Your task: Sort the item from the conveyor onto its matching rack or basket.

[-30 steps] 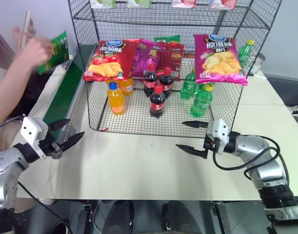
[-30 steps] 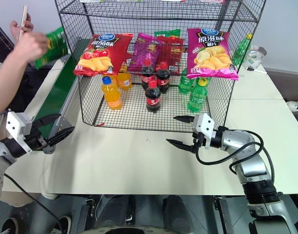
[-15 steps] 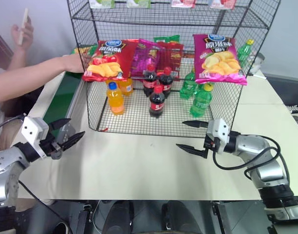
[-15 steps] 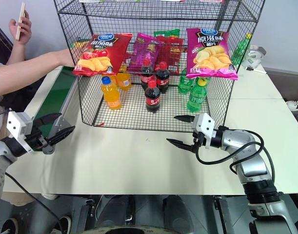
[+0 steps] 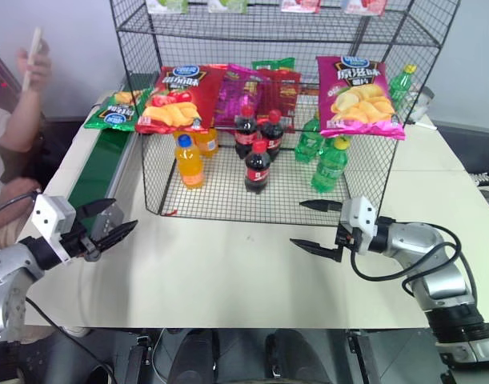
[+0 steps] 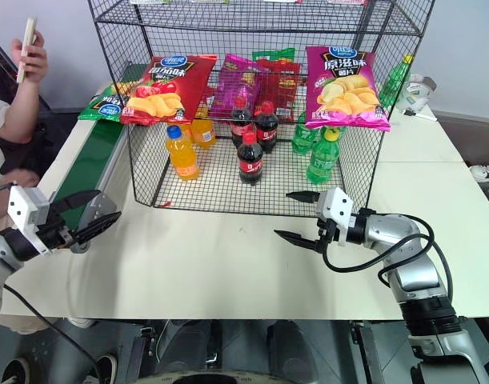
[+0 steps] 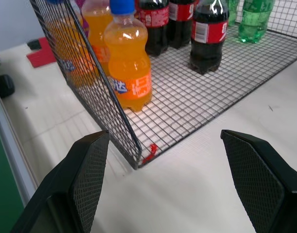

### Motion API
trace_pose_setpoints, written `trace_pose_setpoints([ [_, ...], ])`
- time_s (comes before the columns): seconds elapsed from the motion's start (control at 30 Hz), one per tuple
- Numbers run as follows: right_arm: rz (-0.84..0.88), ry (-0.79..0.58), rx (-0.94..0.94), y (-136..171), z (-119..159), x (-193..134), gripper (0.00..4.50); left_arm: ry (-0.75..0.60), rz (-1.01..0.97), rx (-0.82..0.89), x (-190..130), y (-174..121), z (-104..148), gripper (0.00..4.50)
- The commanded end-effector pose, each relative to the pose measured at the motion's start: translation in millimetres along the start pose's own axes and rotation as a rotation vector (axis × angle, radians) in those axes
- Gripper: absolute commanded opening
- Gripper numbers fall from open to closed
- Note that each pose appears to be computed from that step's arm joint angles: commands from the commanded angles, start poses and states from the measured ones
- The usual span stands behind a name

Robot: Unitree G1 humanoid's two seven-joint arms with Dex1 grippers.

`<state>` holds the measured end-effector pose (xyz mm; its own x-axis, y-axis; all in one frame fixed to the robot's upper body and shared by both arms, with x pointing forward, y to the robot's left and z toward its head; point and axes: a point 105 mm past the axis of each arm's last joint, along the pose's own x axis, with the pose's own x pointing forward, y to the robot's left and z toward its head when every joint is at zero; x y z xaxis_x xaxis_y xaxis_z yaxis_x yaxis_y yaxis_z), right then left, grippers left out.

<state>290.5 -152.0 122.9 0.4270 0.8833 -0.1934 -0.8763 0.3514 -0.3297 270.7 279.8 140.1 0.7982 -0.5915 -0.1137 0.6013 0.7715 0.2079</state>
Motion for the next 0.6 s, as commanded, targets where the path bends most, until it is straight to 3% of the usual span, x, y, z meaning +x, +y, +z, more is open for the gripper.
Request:
trace_pose_setpoints([
  [0.03, -0.011, -0.022, -0.049, -6.5, 13.1, -6.7, 4.48, -0.045, 0.075, 0.048, -9.0, 10.4, 11.6, 3.9],
  [0.37, 0.174, -0.131, 0.043, 28.1, 41.3, 1.9, 4.48, -0.086, 0.364, 0.168, -47.1, 42.7, 22.9, 3.9],
  [0.47, 0.238, -0.165, 0.072, 42.1, 47.9, 12.4, 4.48, -0.091, 0.532, 0.241, -66.1, 57.4, 29.4, 3.9],
  [0.6, 0.271, -0.202, 0.059, 46.3, 55.4, 26.0, 4.48, -0.084, 0.649, 0.249, -86.4, 58.9, 25.2, 3.9],
])
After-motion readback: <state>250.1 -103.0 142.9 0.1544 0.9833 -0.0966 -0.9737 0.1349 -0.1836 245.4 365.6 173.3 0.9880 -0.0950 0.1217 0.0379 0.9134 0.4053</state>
